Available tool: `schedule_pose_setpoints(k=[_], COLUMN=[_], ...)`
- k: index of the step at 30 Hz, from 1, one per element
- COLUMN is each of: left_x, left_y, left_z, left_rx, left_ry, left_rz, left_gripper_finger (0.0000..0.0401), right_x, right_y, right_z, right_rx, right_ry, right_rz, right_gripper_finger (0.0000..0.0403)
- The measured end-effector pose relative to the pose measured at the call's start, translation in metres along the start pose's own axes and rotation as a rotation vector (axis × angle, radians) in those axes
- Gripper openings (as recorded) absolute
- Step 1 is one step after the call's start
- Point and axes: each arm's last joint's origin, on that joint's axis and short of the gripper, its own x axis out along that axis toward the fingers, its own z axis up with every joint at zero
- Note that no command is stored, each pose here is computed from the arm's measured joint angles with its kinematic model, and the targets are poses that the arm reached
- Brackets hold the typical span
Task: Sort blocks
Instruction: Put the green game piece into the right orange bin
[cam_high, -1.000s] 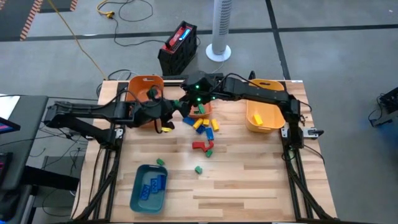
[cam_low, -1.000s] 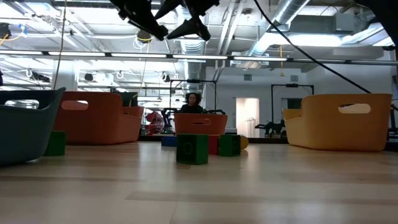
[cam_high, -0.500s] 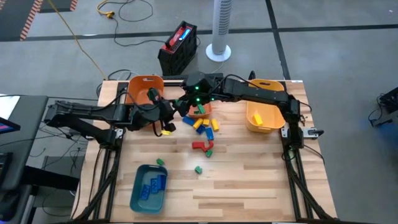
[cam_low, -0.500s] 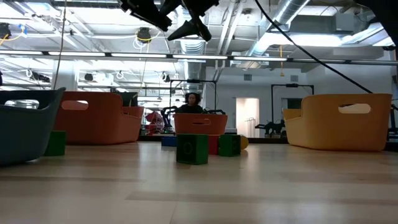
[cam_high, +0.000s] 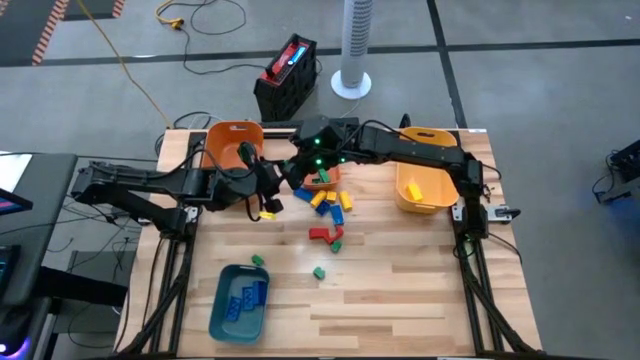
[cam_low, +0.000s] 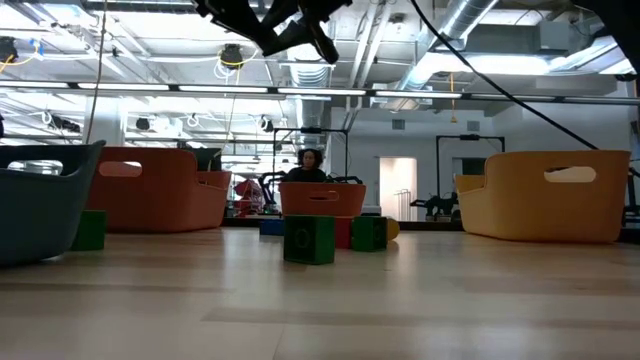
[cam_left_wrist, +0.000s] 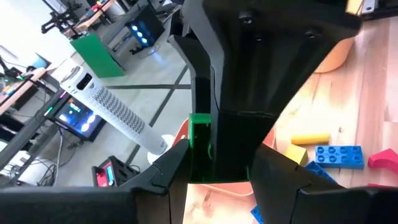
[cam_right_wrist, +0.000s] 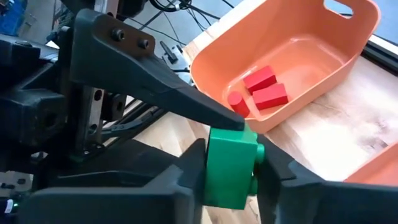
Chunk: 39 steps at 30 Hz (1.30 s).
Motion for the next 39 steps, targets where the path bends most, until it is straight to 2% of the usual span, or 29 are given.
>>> schedule_pose_setpoints(k=[5, 11, 16, 21, 27, 31, 39], left_x=[0.0, -0.001, 0.0, 0.0, 0.0, -0.001, 0.0], left_y=[-0.001, -0.001, 0.001, 0.0, 0.0, 0.0, -0.003], left_z=[-0.001, 0.0, -0.002, -0.006, -0.014, -0.014, -0.014], left_rx=[-0.021, -0.049, -0.121, -0.235, -0.37, -0.451, -0.525], left_ry=[0.004, -0.004, 0.016, 0.055, 0.119, 0.13, 0.147], left_rz=[-0.018, -0.046, -0.011, -0.012, -0.008, -0.044, -0.092], left_gripper_finger=[0.0154, 0.0225, 0.0266, 0.0271, 0.0272, 0.0272, 0.0272], right_x=[0.0, 0.0, -0.001, -0.006, 0.008, 0.018, 0.04], right_y=[-0.001, -0.002, -0.013, -0.042, -0.095, -0.122, -0.146], right_z=[0.0, -0.001, -0.007, -0.009, -0.02, -0.033, -0.063], right_rx=[-0.019, -0.03, -0.052, -0.084, -0.066, -0.058, -0.054], right_ry=[0.006, 0.018, 0.108, 0.232, 0.327, 0.355, 0.359], right_rz=[-0.003, -0.01, -0.069, -0.169, -0.269, -0.303, -0.311], right_gripper_finger=[0.0083, 0.0087, 0.0087, 0.0087, 0.0087, 0.0087, 0.0087])
